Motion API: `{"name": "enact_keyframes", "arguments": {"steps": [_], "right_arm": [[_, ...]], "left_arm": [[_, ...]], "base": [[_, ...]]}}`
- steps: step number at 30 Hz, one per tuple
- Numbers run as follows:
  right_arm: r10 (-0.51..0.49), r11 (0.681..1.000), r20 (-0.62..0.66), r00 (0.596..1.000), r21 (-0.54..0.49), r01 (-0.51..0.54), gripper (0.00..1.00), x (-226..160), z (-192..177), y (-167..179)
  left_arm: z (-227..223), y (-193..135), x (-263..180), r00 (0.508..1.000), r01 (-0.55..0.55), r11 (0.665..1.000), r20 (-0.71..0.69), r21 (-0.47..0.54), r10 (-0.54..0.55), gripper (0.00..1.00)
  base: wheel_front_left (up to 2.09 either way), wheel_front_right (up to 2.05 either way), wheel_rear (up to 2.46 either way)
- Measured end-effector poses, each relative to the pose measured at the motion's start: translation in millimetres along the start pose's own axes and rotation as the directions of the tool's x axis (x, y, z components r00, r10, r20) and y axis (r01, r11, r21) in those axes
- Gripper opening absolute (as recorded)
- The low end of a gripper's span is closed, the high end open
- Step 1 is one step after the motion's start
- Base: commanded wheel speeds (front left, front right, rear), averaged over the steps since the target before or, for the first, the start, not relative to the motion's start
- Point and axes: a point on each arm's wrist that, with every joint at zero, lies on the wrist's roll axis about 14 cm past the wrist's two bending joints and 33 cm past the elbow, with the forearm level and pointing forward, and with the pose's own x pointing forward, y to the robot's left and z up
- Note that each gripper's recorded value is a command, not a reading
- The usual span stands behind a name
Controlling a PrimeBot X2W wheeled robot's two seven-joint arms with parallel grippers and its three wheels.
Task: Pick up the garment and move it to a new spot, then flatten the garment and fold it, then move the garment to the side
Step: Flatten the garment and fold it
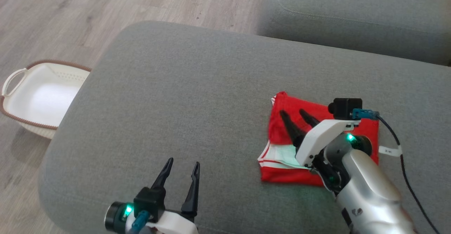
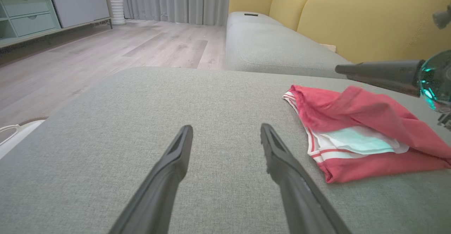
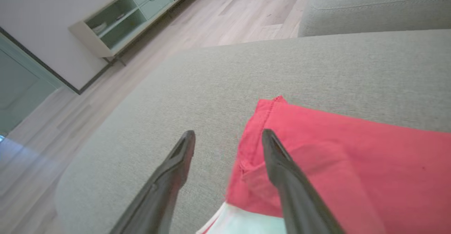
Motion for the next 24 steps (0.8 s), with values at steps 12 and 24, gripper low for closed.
{"name": "enact_keyframes", "arguments": {"steps": [12,24], "right_arm": [[-0.073,0.996,0.186,0.980,0.066,0.062,1.00,-26,45,-29],[-0.239,0.970,0.245,0.940,0.096,0.222,1.00,-87,18,-90]], "left_arm": [[5,-10,4,0.999,0.035,0.999,0.020,0.004,-0.036,1.00],[7,1,0,1.000,0.003,1.000,0.028,-0.006,-0.002,1.00]], "base": [[0.00,0.00,0.00],[0.00,0.00,0.00]]}}
